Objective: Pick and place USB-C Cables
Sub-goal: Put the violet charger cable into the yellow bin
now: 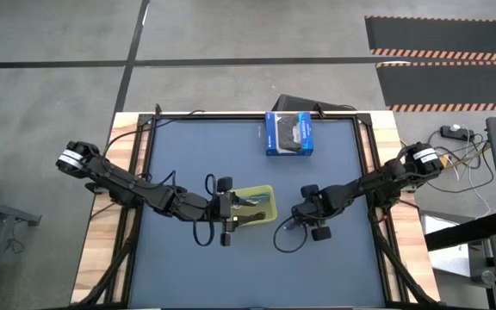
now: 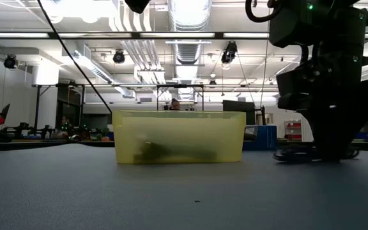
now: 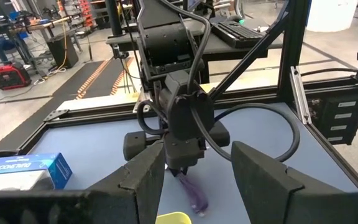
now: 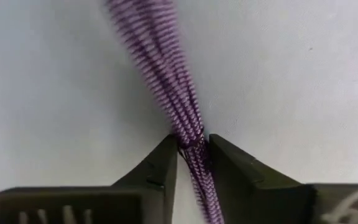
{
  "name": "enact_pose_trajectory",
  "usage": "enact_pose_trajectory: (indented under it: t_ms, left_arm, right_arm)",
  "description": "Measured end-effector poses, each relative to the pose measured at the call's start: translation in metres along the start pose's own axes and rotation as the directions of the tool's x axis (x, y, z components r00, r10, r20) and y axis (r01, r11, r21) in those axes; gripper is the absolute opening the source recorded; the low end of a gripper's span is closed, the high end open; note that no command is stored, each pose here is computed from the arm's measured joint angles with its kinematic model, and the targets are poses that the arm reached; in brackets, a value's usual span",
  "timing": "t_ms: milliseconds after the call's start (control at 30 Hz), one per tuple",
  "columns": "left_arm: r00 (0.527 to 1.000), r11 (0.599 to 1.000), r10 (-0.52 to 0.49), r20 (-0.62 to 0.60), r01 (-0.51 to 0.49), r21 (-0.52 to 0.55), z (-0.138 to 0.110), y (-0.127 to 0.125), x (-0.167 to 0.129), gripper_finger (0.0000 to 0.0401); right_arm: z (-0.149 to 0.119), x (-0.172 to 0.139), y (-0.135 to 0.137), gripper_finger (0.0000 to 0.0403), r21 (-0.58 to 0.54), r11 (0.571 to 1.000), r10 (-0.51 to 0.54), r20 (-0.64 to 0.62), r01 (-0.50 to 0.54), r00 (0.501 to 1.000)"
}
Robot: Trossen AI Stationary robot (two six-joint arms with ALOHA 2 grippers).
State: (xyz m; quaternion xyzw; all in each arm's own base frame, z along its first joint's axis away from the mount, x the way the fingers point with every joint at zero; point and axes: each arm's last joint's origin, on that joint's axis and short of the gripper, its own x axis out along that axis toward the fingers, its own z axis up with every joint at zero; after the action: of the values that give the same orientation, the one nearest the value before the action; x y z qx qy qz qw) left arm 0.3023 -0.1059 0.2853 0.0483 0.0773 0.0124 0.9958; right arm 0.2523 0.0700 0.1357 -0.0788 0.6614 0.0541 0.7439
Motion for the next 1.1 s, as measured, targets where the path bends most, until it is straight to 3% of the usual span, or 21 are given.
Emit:
enact_pose_trajectory:
  t_ms: [300,533,800,933,1100]
  left_arm:
    - [1.0,1.0,0.0,0.004,0.0,-0.004,0.0,0.0,0.0,0.0169]
    - [1.0,1.0,0.001,0.018,0.0,-0.013,0.002,0.0,0.0,0.0169]
    - [0.999,1.0,0.002,0.047,-0.001,-0.025,0.005,0.0,0.0,0.0169]
    - [0.999,1.0,0.002,0.05,-0.001,-0.026,0.005,0.0,0.0,0.0169]
    - [0.998,1.0,0.002,0.057,-0.001,-0.029,0.006,0.0,0.0,0.0169]
  right_arm:
    - [-0.001,-0.006,0.0,0.0017,0.019,1.0,0.003,0.02,-0.003,1.0]
    - [-0.004,-0.018,0.002,0.0015,0.016,1.0,0.024,0.052,-0.025,0.998]
    - [-0.01,-0.05,0.012,0.0014,0.028,0.998,0.045,0.197,-0.052,0.979]
    - [-0.012,-0.067,0.019,0.0014,0.021,0.996,0.072,0.345,-0.084,0.936]
    - [-0.015,-0.078,0.024,0.0014,-0.001,0.993,0.098,0.547,-0.116,0.831]
